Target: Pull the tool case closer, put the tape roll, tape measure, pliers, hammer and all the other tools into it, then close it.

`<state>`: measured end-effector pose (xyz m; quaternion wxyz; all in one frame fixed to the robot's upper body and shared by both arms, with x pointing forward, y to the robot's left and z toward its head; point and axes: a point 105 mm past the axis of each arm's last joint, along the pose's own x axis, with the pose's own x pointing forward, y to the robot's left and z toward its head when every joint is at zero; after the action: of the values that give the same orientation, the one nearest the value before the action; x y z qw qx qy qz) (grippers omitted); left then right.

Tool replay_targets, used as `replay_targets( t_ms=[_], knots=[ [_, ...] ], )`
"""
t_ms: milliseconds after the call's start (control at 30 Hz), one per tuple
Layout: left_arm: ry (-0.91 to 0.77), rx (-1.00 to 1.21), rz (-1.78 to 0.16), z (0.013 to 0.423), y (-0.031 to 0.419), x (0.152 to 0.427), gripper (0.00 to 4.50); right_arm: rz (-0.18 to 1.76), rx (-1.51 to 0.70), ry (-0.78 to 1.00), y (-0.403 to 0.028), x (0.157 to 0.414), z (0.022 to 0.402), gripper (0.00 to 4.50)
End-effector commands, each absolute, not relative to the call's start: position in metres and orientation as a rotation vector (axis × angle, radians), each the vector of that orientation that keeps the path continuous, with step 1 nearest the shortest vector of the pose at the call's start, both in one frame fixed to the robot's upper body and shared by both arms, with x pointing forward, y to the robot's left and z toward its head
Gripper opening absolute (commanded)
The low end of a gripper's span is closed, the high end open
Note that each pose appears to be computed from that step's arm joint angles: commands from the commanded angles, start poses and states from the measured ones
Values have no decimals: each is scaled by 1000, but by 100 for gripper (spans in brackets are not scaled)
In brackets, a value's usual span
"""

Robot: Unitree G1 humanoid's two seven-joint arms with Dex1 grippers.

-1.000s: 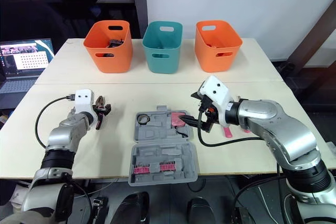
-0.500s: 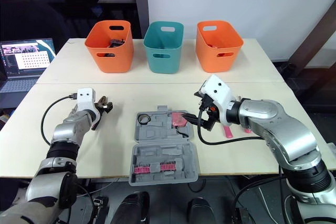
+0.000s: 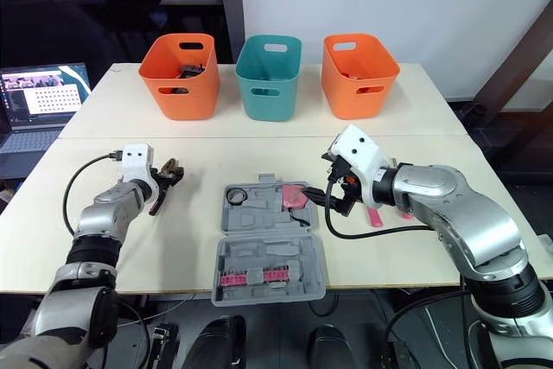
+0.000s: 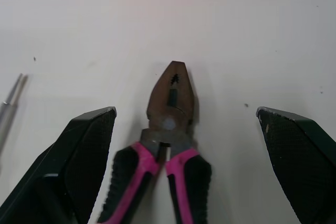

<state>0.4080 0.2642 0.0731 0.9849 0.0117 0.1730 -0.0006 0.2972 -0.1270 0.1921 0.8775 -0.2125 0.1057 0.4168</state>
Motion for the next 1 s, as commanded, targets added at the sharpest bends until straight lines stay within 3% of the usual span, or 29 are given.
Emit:
replay_targets(
  t_ms=[33,467,567,633,667,900,1000],
  knots=[
    [348,72,-35,77,264,410,450,866,-468,201,-126,293,195,448],
    [444,118,-63,50,270,410,450,835,-498,228,-136,293,193,448],
    [442,96,-58,48,276,405,364,827,-499,233,-137,293,192,450],
    [440,93,-52,48,279,402,263,827,-499,235,-137,292,192,450],
    [437,87,-47,49,281,401,240,826,-499,236,-138,292,192,450],
    [366,81,-97,69,279,401,240,828,-499,236,-137,295,191,450],
    [319,31,-344,94,239,402,240,886,-456,230,-130,292,192,450]
  ],
)
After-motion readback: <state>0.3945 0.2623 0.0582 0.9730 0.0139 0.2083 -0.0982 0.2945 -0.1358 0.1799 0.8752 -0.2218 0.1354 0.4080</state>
